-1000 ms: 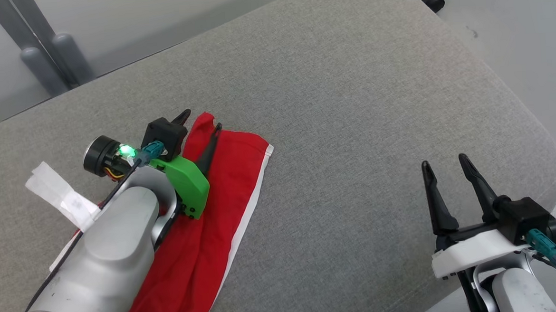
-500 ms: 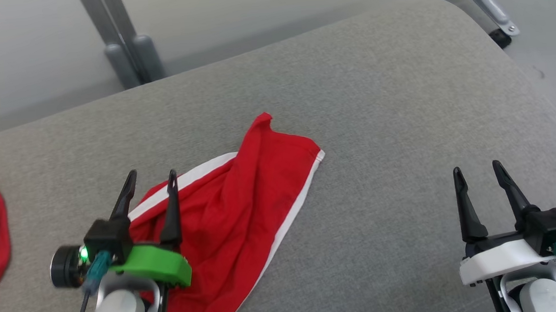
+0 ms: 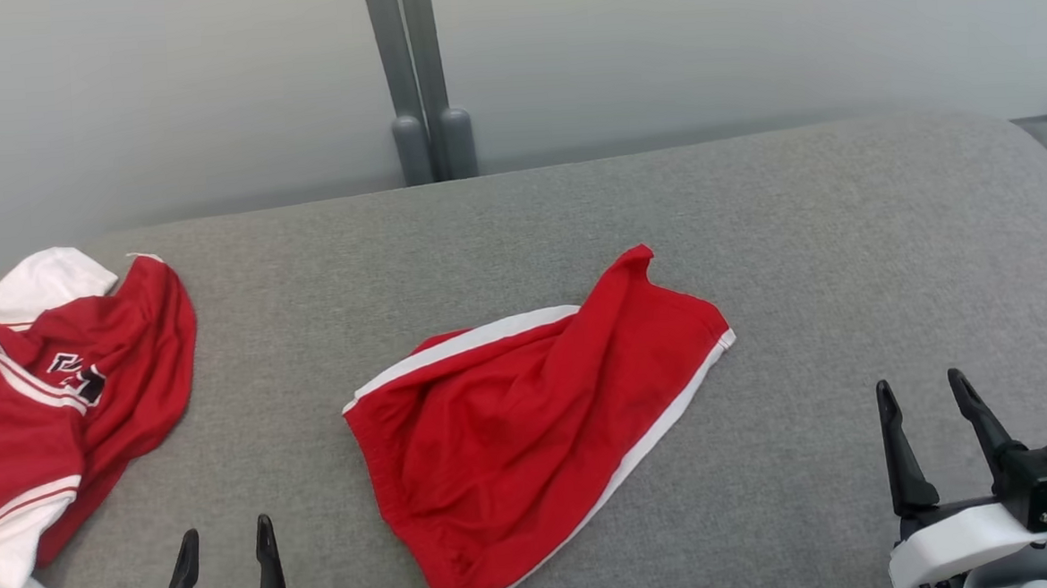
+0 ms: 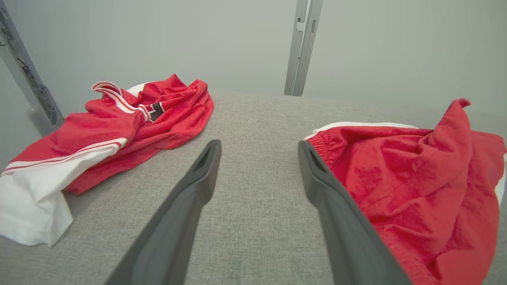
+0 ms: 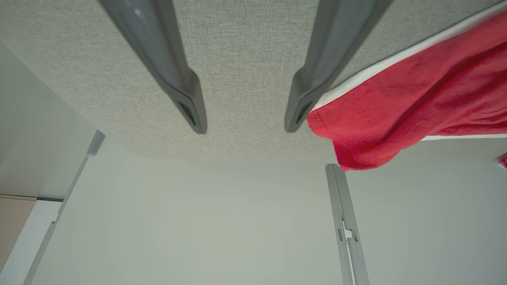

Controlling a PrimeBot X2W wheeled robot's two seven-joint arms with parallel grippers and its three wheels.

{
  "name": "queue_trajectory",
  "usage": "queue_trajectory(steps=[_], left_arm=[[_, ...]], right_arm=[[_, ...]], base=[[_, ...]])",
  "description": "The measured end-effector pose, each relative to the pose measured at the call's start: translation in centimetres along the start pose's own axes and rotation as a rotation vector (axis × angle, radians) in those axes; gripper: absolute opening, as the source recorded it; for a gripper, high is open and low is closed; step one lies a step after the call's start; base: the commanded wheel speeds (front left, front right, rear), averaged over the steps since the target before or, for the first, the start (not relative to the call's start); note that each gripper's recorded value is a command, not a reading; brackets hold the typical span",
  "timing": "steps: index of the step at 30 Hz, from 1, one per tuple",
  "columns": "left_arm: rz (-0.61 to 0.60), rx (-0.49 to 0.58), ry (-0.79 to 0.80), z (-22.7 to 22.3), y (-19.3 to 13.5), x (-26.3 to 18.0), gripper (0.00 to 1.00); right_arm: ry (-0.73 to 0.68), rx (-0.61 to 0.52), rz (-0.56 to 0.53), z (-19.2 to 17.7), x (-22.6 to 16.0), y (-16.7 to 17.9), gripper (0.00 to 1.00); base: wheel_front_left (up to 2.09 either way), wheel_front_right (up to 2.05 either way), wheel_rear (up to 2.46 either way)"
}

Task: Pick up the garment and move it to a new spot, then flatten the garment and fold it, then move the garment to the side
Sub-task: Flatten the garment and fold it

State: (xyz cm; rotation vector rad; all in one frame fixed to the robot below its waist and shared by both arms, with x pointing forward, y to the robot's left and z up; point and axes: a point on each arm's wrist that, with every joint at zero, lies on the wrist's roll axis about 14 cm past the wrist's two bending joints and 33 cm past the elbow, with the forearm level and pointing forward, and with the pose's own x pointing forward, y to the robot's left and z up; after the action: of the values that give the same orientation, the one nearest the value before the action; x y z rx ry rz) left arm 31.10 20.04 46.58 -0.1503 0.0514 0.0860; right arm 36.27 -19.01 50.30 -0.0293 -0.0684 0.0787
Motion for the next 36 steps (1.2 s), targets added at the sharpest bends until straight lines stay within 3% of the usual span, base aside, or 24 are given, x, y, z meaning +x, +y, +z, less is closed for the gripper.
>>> queue_trajectory(steps=[7,22,27,32,36], left_arm=[[0.047,0.006,-0.059,1.4,2.0,-1.9,1.0],[-0.008,-0.002,-0.037,0.7,1.0,-1.6,1.0],[-0.103,-0.053,0.173,-4.1,-2.2,-2.3,1.0],[-0.233,-0.126,0.417,-6.5,-6.7,-2.4,1.0],[-0.299,-0.146,0.543,-7.6,-8.5,-3.2,1.0]], right_arm=[[0.011,0.017,0.064,-0.4,0.3,2.4,1.0],[0.031,0.07,0.063,-1.1,0.2,3.0,1.0],[0.121,0.009,0.159,-2.9,2.5,4.3,1.0],[0.315,-0.165,0.245,-5.0,6.7,4.2,1.0],[0.423,-0.27,0.345,-6.9,8.3,6.1,1.0]], base=[[0.0,0.0,0.0],[0.0,0.0,0.0],[0.0,0.0,0.0],[0.0,0.0,0.0],[0.0,0.0,0.0]])
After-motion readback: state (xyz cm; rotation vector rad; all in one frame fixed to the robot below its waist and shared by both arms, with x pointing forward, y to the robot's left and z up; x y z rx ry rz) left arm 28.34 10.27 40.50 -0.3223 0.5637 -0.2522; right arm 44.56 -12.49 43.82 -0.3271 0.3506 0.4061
